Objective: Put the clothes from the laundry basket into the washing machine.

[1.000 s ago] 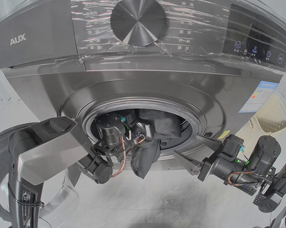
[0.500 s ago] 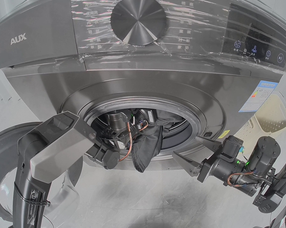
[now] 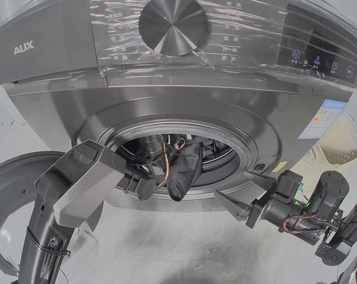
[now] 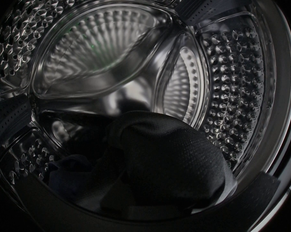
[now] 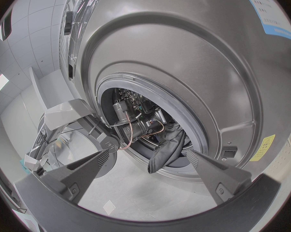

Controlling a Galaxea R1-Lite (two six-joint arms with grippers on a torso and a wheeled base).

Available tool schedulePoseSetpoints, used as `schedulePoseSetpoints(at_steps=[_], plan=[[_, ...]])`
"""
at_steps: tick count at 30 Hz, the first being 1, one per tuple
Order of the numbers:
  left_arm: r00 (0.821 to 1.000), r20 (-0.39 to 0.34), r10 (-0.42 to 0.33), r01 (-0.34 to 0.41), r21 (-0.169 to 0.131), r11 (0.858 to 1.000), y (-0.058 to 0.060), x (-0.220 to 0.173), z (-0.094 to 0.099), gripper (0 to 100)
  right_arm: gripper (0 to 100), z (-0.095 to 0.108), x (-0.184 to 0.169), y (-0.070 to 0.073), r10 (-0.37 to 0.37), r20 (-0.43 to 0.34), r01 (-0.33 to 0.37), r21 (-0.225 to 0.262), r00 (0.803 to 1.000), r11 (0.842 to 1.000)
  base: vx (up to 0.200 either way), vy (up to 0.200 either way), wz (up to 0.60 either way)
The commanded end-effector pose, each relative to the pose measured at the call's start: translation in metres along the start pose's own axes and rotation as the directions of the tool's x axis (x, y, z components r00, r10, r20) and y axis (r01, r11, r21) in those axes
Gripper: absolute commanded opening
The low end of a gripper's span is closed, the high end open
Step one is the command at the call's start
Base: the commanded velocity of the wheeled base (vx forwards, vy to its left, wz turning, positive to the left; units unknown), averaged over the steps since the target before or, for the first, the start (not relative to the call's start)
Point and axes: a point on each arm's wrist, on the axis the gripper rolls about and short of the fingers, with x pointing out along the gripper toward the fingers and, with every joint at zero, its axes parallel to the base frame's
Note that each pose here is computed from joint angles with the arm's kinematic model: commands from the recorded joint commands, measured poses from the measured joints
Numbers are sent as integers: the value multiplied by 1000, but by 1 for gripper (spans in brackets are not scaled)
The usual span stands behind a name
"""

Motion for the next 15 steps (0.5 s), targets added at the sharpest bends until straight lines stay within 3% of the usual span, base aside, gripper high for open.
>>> schedulePoseSetpoints(at_steps=[1, 2, 3, 7, 15], plan=[[1000, -6, 11, -11, 1, 1000, 2, 2, -9, 0, 100, -2, 1, -1, -2, -5, 2, 0, 1000, 1000, 0, 0, 0], [1000, -7, 11, -11, 2, 1000, 2, 2, -9, 0, 100, -2, 1, -1, -2, -5, 2, 0, 1000, 1000, 0, 0, 0], [1000, -9, 12, -12, 2, 1000, 2, 2, -8, 100, 100, -2, 1, -1, -2, -5, 2, 0, 1000, 1000, 0, 0, 0], [999, -26, 21, -21, 1, 1000, -2, -5, -3, 100, 100, -2, 1, -1, -2, -5, 2, 0, 1000, 1000, 0, 0, 0], [973, -230, 3, 3, 26, 1000, -14, -47, 6, 100, 100, -1, 2, 0, -1, 0, 1, 0, 1000, 1000, 0, 0, 0]])
